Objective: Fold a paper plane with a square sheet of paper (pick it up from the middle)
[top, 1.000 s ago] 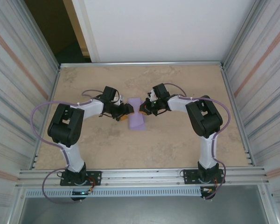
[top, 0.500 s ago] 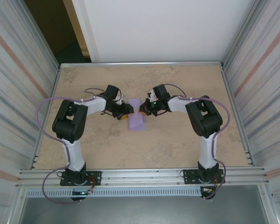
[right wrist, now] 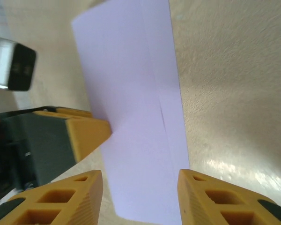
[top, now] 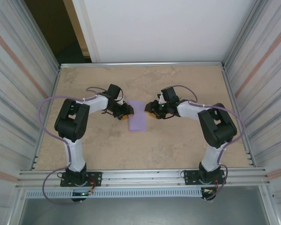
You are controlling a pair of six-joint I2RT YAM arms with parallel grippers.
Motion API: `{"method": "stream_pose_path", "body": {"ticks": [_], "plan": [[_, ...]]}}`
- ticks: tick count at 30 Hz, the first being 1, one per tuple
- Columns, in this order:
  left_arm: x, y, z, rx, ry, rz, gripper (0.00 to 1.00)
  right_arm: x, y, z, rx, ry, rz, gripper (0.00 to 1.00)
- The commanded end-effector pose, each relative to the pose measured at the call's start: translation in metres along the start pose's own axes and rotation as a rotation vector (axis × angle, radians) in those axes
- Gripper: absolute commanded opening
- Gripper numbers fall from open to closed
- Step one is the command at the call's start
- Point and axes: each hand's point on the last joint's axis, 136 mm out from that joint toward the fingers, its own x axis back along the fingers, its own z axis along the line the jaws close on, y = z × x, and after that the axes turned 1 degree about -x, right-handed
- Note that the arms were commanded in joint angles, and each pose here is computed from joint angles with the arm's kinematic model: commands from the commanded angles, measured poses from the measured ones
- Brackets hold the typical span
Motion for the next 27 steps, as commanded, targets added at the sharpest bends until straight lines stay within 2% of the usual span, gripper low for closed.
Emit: {"method": "stream_pose_path", "body": {"ticks": [1, 6, 10, 27], "plan": [[-0.029, -0.027, 0.043, 0.008, 0.159, 0.100, 0.42, 0.020, 0.005, -0.002, 0.016, -0.044, -0.102, 0.48], [-0.034, -0.039, 0.055, -0.049, 0.282, 0.139, 0.43, 0.036, 0.003, -0.014, 0.000, -0.083, -0.169, 0.51], [-0.050, -0.054, 0.074, -0.038, 0.382, 0.188, 0.43, 0.044, 0.002, -0.023, -0.025, -0.096, -0.193, 0.51], [-0.079, -0.070, 0.085, 0.026, 0.450, 0.272, 0.47, 0.077, 0.019, -0.083, -0.148, -0.172, -0.276, 0.51]]}}
